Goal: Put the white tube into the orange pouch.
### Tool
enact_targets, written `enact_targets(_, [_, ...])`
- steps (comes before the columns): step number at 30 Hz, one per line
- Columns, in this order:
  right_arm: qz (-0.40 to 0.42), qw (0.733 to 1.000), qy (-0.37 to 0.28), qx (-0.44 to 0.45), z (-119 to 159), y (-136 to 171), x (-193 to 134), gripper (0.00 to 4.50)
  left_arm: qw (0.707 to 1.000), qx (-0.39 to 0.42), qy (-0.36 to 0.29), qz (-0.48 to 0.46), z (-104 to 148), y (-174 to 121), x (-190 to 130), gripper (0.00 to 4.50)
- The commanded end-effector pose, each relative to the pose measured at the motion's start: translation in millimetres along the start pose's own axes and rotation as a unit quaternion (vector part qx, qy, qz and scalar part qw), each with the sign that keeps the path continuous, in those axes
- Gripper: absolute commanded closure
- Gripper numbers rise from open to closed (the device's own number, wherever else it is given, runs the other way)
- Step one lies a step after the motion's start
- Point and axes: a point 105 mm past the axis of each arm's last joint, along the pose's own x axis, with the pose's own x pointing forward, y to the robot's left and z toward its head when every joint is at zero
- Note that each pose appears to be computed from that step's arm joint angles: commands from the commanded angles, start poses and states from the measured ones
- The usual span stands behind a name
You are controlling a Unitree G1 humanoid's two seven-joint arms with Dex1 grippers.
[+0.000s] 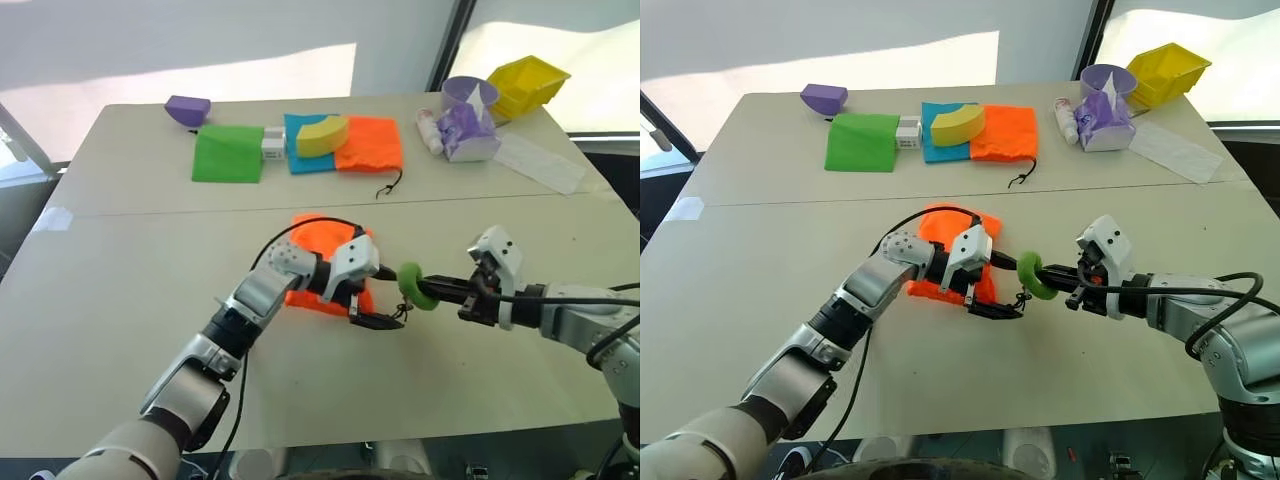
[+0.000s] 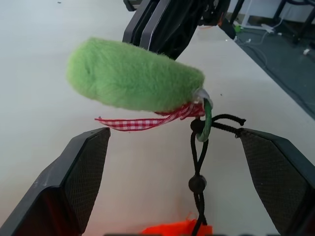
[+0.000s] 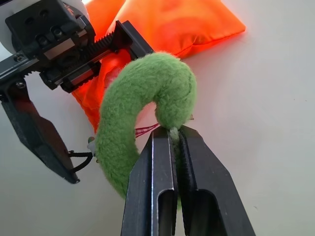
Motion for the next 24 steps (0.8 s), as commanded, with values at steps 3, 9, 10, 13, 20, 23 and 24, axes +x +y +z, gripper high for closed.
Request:
enact_targets(3, [-0.007, 1.000, -0.015, -0.023, 12.0, -1.0, -4.2, 4.50, 0.999, 0.010, 0.029, -0.016, -7.2, -8.5, 7.7, 0.01])
enact_targets(9, [-0.010, 1.000, -0.016, -0.025, 14.4, -2.9, -5.8, 4.50, 1.000, 0.009, 0.026, -0.010, -5.6, -6.0, 6.5, 1.30])
enact_targets(10, [-0.010, 0.999, -0.018, -0.024, 15.5, -2.8, -5.6, 4.50, 0.999, 0.008, 0.029, -0.011, -6.5, -6.4, 6.0, 1.30])
enact_targets(13, [-0.011, 0.999, -0.016, -0.026, 15.8, -2.9, -5.8, 4.50, 0.999, 0.003, 0.038, -0.019, -9.6, -8.5, 3.7, 1.30])
enact_targets(20, [-0.009, 0.999, -0.017, -0.025, 16.3, -2.5, -5.5, 4.50, 0.999, 0.012, 0.035, -0.012, -7.5, -5.8, 8.0, 2.60])
enact_targets(23, [-0.009, 0.999, -0.018, -0.026, 16.9, -2.5, -5.4, 4.50, 0.999, 0.007, 0.039, -0.013, -9.2, -5.8, 8.9, 2.60])
enact_targets(24, [-0.009, 0.999, -0.018, -0.026, 17.1, -2.8, -5.4, 4.50, 0.999, 0.004, 0.040, -0.012, -9.8, -5.4, 9.1, 2.60])
